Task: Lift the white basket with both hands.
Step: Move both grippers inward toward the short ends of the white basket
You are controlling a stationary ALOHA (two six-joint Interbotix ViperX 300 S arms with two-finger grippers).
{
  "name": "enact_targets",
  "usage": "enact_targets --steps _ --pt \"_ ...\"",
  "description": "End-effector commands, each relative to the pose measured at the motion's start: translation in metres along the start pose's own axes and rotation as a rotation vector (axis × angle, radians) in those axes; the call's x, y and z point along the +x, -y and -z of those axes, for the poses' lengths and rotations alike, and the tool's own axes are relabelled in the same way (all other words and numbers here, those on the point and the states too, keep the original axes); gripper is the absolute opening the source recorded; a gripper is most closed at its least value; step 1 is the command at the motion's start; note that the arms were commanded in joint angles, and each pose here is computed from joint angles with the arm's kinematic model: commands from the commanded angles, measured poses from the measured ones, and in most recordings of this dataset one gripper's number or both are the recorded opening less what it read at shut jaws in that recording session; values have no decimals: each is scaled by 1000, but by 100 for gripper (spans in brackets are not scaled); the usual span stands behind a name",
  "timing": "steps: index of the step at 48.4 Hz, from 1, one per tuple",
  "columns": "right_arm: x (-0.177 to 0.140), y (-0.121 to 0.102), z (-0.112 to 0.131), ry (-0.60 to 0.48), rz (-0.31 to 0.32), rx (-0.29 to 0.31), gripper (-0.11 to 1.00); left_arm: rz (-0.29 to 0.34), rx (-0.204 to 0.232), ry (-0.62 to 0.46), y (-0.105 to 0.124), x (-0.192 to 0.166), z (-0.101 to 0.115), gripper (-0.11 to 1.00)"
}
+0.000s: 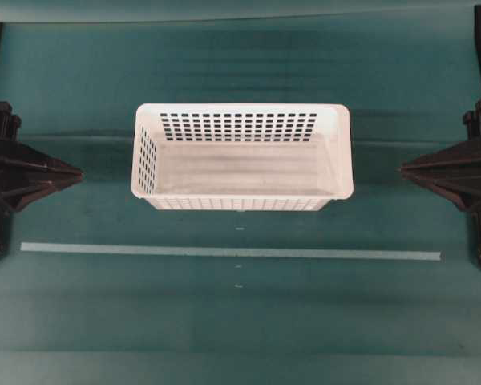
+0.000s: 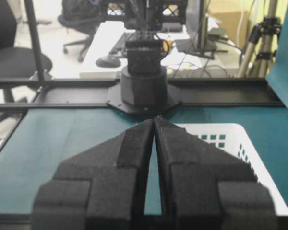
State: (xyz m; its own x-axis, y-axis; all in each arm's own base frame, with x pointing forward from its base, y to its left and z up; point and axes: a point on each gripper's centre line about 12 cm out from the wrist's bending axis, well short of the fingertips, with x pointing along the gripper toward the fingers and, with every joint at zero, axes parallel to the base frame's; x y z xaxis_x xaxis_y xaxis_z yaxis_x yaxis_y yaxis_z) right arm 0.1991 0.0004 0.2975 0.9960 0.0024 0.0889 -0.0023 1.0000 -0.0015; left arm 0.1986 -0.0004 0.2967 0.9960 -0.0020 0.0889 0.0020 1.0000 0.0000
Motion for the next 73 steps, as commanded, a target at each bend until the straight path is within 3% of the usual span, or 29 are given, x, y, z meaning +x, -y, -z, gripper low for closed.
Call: enact_targets --steps 1,9,14,20,24,27,36,43,48,54,60,65,73 --pt "2 2 1 -8 11 23 14 -2 -43 -66 0 7 9 14" --pt "3 5 15 -123 44 197 -1 -8 -140 -106 0 13 9 -3" --pt "4 6 18 -184 66 321 -3 -11 -158 -110 -1 15 4 -5" --pt "13 14 16 -287 143 525 -3 -27 -182 -153 -3 22 -4 -5" --pt "20 27 14 -370 240 682 -3 -58 -240 -196 -8 28 -11 -5" --pt "25 36 12 -435 309 755 -3 -96 -322 -228 -13 35 -17 -5" --pt "45 52 4 -580 409 805 -3 -223 -613 -267 -32 49 -32 -5" --pt "57 64 3 -637 482 884 -3 -321 -862 -310 -40 58 -36 -5" --pt "63 71 10 -696 559 978 -3 -380 -978 -343 -43 64 -36 -5" --pt "66 72 17 -810 651 1078 -3 -448 -1079 -394 -45 73 -37 -5" --pt "72 79 20 -866 748 1128 -3 -549 -1101 -507 -51 81 -32 -5" --pt "79 86 20 -926 818 1113 -3 -650 -1114 -606 -59 83 -23 -6" --pt "86 89 25 -1101 900 1078 -3 -763 -1096 -750 -67 85 -14 -6"
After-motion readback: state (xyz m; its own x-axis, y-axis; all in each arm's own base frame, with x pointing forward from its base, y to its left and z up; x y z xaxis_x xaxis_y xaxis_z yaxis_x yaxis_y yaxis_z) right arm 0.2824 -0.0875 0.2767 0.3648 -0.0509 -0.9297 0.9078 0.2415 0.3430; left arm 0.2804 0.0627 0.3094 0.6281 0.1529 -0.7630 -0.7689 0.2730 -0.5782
